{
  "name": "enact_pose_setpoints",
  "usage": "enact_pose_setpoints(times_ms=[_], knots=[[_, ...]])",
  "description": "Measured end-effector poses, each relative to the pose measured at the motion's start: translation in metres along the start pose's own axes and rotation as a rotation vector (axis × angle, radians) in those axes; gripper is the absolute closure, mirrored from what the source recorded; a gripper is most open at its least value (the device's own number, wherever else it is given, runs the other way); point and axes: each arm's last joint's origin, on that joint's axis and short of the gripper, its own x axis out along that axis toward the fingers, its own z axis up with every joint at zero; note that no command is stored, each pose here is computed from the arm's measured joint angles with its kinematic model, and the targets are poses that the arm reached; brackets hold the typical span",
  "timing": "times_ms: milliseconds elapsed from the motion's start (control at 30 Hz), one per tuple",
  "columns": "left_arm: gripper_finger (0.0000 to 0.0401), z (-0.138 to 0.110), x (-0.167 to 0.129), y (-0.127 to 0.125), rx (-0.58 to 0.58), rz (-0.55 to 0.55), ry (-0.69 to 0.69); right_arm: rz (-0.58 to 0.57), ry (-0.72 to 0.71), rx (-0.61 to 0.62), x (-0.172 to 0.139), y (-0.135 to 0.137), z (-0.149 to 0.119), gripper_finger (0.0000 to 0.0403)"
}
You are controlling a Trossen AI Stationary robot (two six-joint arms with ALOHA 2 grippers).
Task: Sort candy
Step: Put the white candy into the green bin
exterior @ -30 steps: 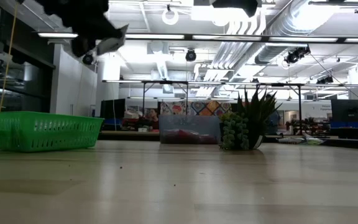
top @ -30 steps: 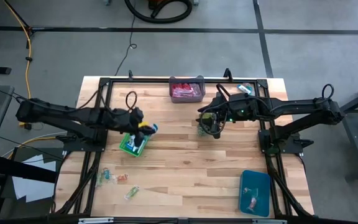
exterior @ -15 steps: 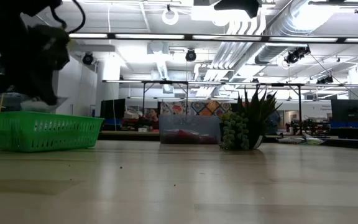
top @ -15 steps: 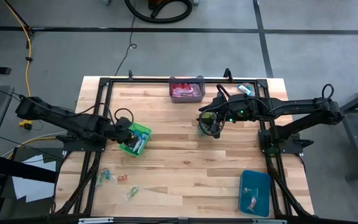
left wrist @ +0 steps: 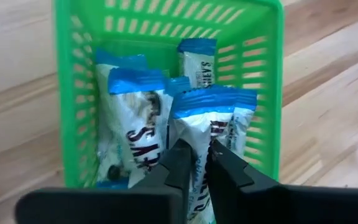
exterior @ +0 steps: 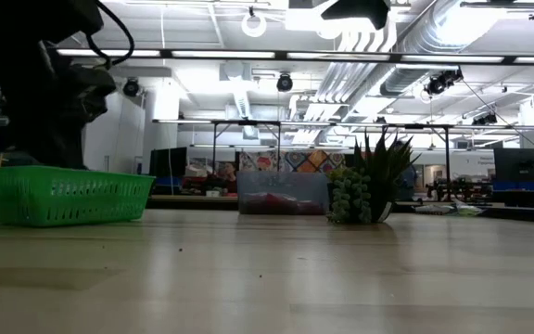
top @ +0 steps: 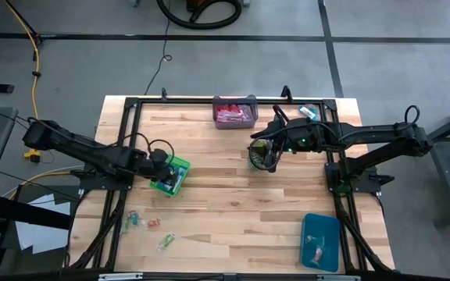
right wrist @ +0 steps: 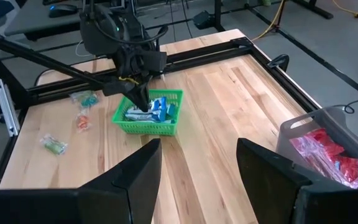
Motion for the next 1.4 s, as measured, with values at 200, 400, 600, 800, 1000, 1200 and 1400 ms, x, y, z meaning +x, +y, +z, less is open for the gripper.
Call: enact_pose_setpoints(times_ms=[200,400,600,800,1000,1200,1400], knots=[[0.0304,0.000,-0.002,-0.002,0.059,-0.022,0.021,0.000,0.004,0.001,0.000,0.000,0.000,0.0199],[0.0246,0.005,-0.019,-0.011,0.146,-0.051,0.041,0.001,0.004,0.002,0.000,0.000,0.000,0.0199],[0.0225,0.021,-0.056,-0.027,0.210,-0.123,-0.007,0.002,0.004,0.022,0.000,0.000,0.000,0.0199],[0.0225,0.053,-0.101,-0.059,0.358,-0.294,-0.336,0.002,0.002,0.085,0.000,0.000,0.000,0.0199],[0.0225,0.082,-0.135,-0.096,0.576,-0.569,-0.814,0.003,0.001,0.132,0.000,0.000,0.000,0.0199],[0.0225,0.101,-0.143,-0.105,0.636,-0.730,-0.952,0.003,0.000,0.156,0.000,0.000,0.000,0.0199],[0.0225,0.104,-0.129,-0.108,0.746,-0.719,-0.878,0.021,-0.037,0.161,0.000,0.001,0.004,0.0199]])
